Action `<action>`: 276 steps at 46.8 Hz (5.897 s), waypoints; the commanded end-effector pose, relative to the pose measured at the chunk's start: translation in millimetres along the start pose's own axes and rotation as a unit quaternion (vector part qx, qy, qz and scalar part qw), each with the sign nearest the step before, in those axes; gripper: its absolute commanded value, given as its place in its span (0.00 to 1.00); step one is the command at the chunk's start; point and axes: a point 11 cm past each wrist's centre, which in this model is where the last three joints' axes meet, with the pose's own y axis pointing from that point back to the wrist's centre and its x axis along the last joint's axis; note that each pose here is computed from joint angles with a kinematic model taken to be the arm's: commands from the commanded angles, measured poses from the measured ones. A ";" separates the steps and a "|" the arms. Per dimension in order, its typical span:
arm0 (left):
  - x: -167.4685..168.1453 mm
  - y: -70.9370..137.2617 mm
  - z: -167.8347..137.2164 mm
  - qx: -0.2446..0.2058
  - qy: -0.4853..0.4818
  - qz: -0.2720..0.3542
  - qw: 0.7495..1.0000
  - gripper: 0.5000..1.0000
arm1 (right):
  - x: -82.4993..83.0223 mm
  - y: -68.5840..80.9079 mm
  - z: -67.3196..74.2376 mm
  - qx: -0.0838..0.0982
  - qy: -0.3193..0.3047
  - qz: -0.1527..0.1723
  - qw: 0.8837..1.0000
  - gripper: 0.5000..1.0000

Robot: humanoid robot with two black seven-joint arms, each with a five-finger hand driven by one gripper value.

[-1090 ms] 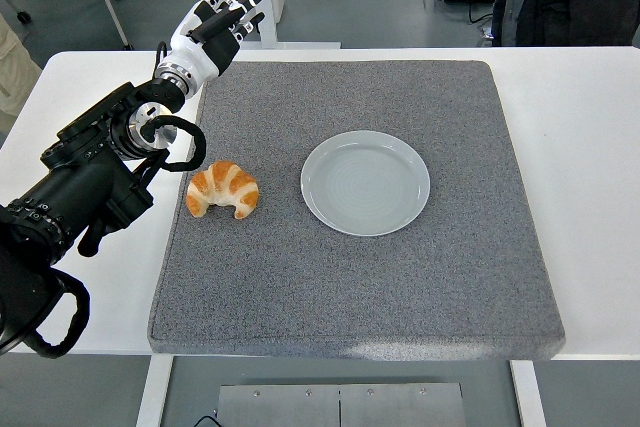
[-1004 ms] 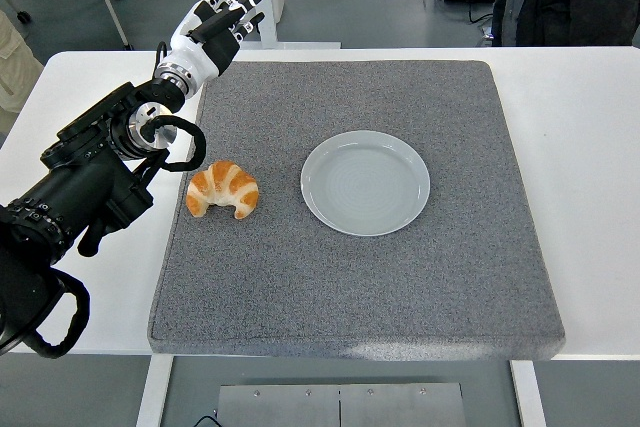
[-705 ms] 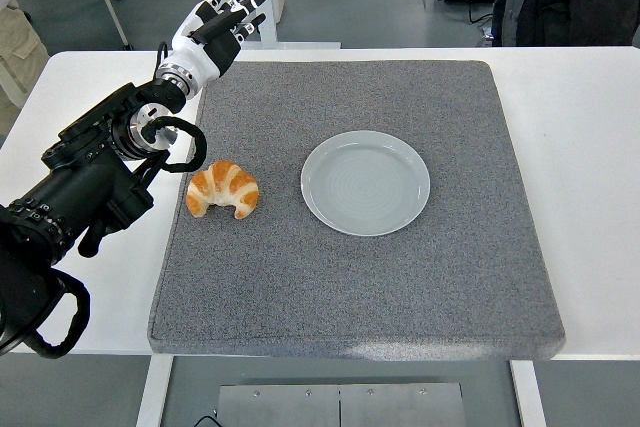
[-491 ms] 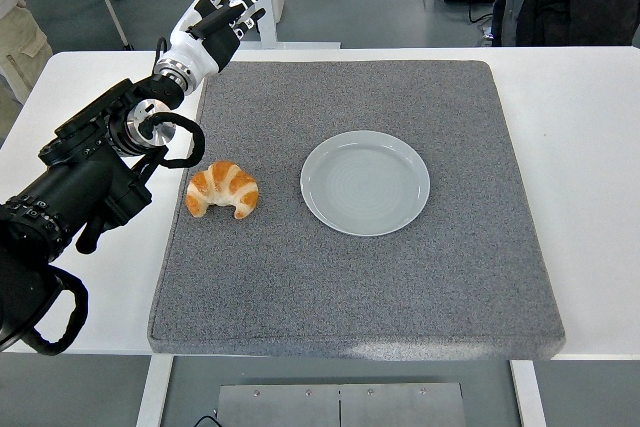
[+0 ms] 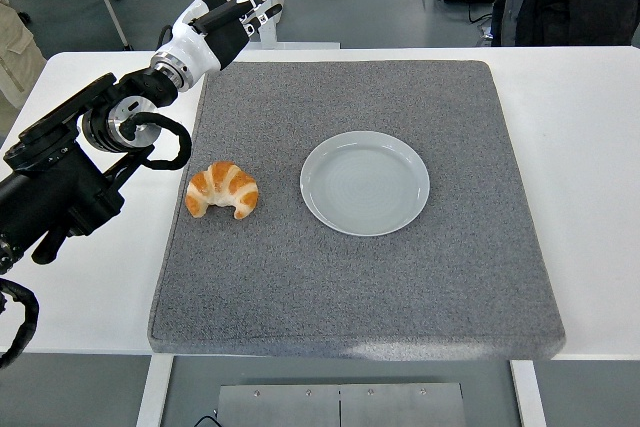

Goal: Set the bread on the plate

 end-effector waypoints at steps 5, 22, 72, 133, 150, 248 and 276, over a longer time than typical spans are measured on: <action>5.0 16.3 9.3 0.006 -0.029 -0.004 1.000 0.98 | -0.1 0.1 0.4 0.000 -0.001 0.000 1.000 1.00; 6.1 52.9 23.7 0.029 -0.158 -0.027 0.987 0.98 | -0.1 0.1 0.4 0.000 0.000 0.000 1.000 1.00; 29.4 146.6 28.8 0.106 -0.621 -0.113 0.769 0.98 | 0.0 0.1 0.4 0.000 0.000 0.000 1.000 1.00; 60.3 134.0 -55.1 0.131 -0.683 -0.133 0.706 0.93 | 0.0 0.1 0.3 0.000 0.000 0.000 1.000 1.00; 64.3 121.8 -61.4 0.131 -0.678 -0.124 0.712 0.93 | 0.0 -0.1 -0.5 0.000 0.000 0.000 1.000 1.00; -29.4 45.8 88.2 0.013 -0.715 -0.145 0.683 0.00 | 0.0 -0.1 -0.5 0.000 0.000 0.000 1.000 1.00; -93.7 9.6 41.7 0.004 -0.716 -0.219 0.663 0.00 | 0.0 -0.1 -0.5 0.000 0.000 0.000 1.000 1.00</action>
